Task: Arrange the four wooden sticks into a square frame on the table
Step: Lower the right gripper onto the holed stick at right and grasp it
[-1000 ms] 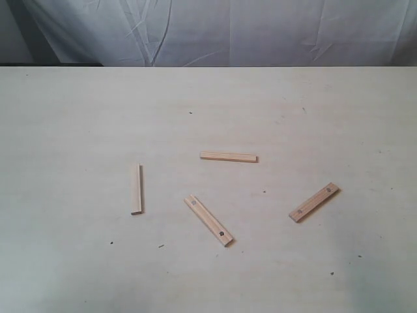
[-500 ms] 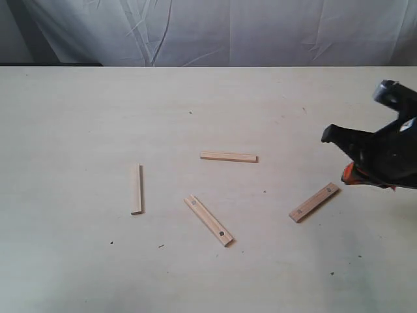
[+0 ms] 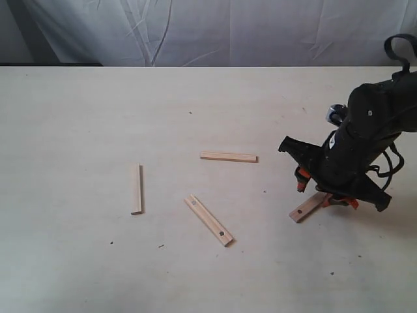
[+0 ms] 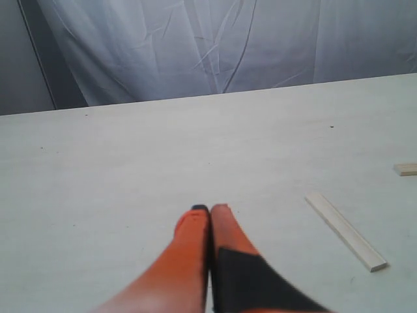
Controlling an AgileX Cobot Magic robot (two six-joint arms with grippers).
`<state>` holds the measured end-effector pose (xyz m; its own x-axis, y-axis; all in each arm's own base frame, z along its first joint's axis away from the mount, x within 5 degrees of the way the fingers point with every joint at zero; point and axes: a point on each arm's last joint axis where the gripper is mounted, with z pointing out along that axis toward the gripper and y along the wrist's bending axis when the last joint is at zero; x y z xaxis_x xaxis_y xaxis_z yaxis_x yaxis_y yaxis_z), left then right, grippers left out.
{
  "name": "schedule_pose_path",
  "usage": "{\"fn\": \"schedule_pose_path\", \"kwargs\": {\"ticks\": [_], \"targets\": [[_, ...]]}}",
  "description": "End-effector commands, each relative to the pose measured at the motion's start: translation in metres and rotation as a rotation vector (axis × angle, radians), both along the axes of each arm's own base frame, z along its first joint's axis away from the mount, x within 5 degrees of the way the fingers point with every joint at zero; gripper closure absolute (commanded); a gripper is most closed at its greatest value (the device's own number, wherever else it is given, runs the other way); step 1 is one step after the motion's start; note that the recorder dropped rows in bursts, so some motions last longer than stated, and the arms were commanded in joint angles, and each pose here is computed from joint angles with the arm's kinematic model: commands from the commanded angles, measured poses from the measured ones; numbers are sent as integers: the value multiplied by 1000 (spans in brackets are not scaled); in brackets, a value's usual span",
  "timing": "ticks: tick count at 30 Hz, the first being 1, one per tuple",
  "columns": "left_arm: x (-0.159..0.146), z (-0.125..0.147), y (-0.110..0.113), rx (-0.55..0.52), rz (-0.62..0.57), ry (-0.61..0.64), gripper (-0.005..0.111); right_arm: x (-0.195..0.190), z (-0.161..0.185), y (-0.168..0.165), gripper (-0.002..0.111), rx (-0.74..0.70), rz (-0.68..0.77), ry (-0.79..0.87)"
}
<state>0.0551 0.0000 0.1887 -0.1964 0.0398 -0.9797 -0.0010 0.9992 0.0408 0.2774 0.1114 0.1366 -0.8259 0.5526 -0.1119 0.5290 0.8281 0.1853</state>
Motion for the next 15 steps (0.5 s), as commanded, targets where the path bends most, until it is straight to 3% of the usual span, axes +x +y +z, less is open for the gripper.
{"fn": "schedule_pose_path", "kwargs": {"ticks": [1,11,13,15], "targets": [[0,-1,0,8,6,-8,107,2,-5,-3,63,-40,-35,5],[0,0,1,23,7,-10,107,2,-26,-3,64,-65,-44,63],[0,0,1,23,7,-10,107,2,-27,-3,71,-66,-44,65],[0,0,1,23,7,-10,107,2,-28,-3,88,-73,-32,74]]}}
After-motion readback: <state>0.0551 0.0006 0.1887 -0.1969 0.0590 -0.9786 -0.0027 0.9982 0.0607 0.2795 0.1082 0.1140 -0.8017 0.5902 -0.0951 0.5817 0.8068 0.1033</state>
